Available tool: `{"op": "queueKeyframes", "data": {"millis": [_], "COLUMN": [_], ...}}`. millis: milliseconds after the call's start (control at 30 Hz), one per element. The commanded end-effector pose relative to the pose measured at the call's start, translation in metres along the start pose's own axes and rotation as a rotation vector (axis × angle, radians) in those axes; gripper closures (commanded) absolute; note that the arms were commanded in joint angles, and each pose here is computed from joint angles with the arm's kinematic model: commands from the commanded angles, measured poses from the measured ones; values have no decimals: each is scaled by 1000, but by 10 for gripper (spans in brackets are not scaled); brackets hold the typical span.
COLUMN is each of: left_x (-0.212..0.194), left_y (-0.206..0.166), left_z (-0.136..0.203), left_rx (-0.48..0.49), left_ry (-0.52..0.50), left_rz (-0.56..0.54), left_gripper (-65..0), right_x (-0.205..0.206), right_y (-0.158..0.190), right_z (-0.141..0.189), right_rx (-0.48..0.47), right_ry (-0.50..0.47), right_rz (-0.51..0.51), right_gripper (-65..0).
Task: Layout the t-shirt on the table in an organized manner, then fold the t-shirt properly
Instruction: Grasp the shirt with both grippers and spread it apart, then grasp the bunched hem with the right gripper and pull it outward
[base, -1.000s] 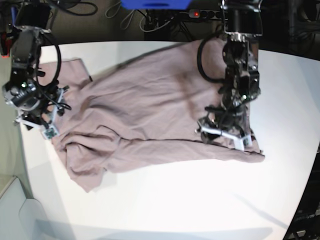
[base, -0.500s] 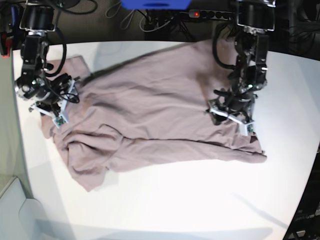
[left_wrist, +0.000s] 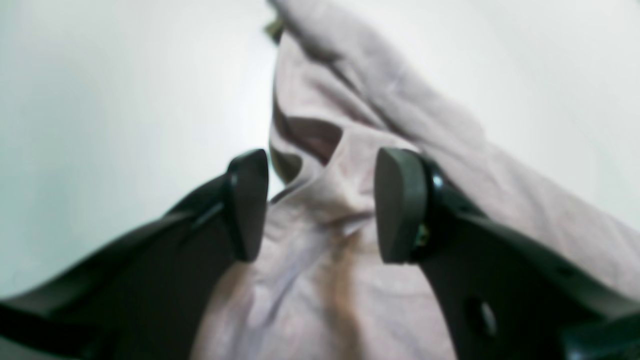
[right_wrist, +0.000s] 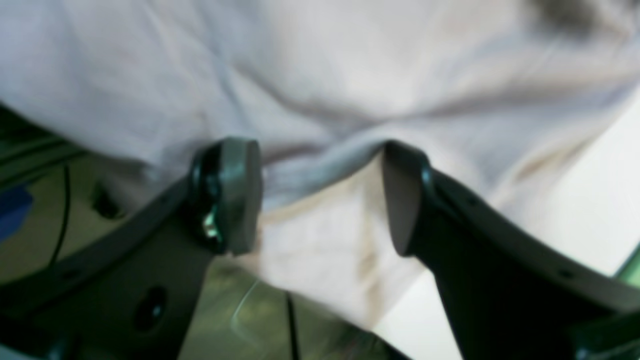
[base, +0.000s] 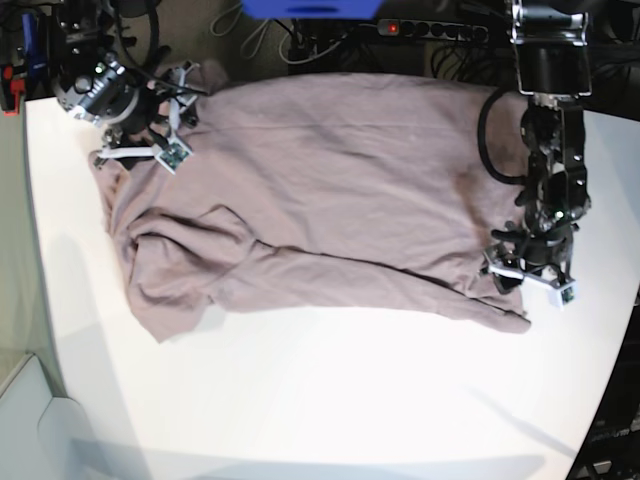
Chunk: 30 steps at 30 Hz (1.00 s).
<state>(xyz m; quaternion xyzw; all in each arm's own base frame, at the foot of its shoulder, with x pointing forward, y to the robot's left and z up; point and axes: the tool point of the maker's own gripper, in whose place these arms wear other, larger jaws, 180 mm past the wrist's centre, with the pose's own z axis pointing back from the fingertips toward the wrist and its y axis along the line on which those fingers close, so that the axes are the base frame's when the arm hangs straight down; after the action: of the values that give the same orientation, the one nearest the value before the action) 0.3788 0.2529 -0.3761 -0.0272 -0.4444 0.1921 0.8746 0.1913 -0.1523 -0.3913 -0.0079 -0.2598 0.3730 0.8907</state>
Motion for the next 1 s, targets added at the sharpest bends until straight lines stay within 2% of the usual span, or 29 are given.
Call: {"op": "queueKeyframes", "data": {"millis": [0,100,233,400,600,733,967], "left_x": [26,32,36,12,-29,-55,-71], "left_y": [-1,-1,-13,-33,-36,-24,-10], "left_z": [1,3,8,20,34,36,35], "left_rx": [-5,-9,-37,-81,-92,-65,-33], "left_ry": [-63,-75,-92,-75,-14,41,79], "left_rz": [-6,-10,-12,15,32,27,17], "left_gripper": [-333,-333,-333,-333,-333,-333,-333], "right_x": [7,8,21,47,44,48,53], "right_y": [-9,-19,-50,-84,-114,-117,-108], "right_z": [6,9,13,1,-37,-56,-66], "right_rx": [-32,-57,-134,-177,-145,-109,-77], "right_ry": [-22,-27,-59,-106,-58,-76,-118], "right_rz": [21,15,-2,-17,-100,-147,-172], "right_gripper": [-390,-390,-390,-391,-389,-388,-381]}}
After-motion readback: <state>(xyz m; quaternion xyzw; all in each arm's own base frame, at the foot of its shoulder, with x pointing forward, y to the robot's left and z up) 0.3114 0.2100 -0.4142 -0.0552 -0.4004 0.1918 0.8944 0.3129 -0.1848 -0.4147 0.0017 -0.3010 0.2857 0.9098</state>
